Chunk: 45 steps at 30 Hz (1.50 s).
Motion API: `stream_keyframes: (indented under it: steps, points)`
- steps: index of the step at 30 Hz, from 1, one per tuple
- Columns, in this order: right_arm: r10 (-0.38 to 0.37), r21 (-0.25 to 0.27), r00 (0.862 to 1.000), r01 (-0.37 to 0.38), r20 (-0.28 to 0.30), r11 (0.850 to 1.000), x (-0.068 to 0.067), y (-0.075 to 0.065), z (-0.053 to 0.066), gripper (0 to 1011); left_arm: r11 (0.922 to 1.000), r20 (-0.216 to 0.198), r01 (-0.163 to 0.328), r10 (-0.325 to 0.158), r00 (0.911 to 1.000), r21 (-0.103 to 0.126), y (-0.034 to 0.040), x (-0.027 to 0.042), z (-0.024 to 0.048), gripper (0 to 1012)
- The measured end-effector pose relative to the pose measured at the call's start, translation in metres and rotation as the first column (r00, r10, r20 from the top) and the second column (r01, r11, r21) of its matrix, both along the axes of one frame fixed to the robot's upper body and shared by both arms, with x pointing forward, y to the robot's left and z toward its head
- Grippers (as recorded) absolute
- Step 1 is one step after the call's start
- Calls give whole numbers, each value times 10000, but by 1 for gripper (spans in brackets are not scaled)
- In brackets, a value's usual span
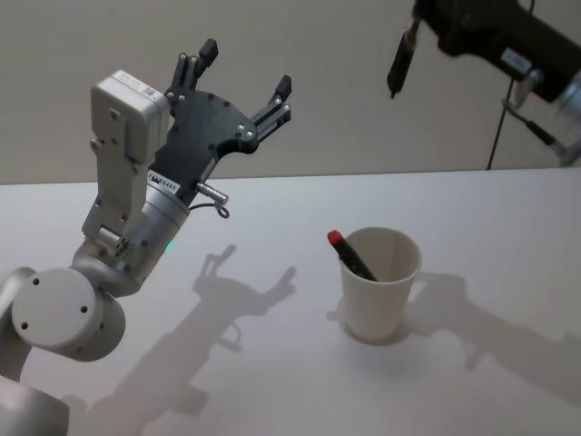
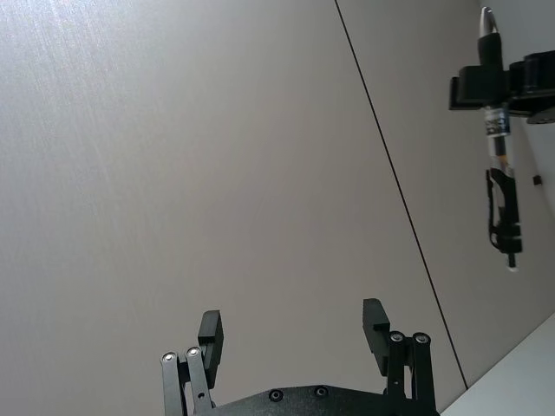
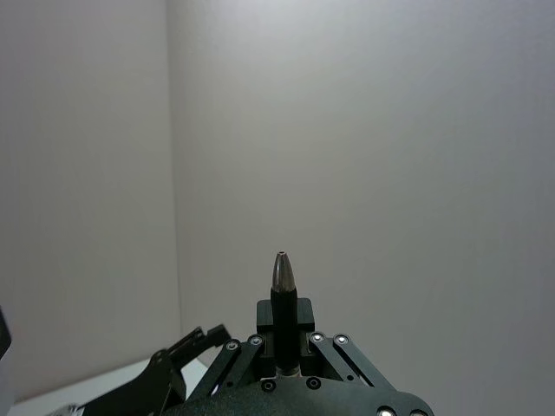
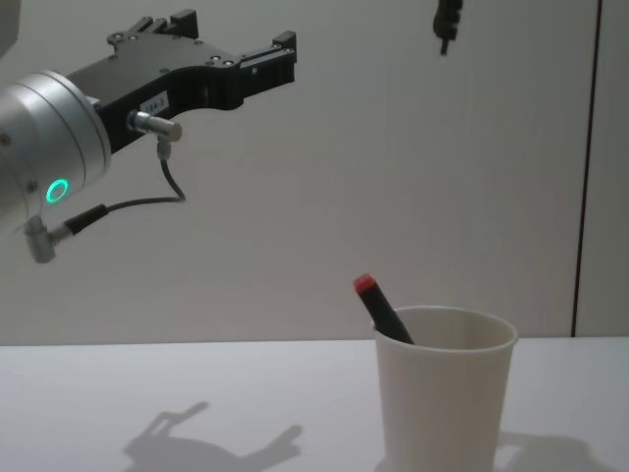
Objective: Place the pen into the pen holder.
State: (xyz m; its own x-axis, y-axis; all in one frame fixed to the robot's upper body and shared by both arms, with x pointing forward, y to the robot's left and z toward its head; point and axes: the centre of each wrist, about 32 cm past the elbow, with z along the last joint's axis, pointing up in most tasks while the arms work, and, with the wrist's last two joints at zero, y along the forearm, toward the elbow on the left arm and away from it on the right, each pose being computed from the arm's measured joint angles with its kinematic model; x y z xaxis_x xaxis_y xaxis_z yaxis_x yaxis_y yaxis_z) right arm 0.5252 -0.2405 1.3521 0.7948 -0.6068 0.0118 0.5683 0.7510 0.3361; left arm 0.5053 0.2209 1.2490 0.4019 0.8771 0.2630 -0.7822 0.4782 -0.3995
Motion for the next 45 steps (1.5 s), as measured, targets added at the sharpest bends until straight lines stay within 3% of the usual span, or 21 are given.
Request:
stream_keyframes:
  steps: [12,14,23,31,45]
  points:
    - [626,-1759,9980,-602,77,9826,-112,-103,-58,129,10000,0,0,0,10000,0,0,0,0,1001]
    - [698,-2225,9975,-697,-76,9724,-139,-136,-89,129,10000,-1,0,0,10000,0,0,0,0,1001]
    - [591,-3372,9957,-800,-719,9380,-204,-205,-218,128,10000,0,0,0,10000,0,0,0,0,1001]
    - [487,-3867,9922,-899,-1152,9178,-219,-186,-336,129,10000,-1,1,-1,10000,0,0,0,0,1001]
    - [737,-3718,9897,-1146,-1225,9212,-141,-43,-413,129,10000,0,0,0,10000,1,0,0,0,1001]
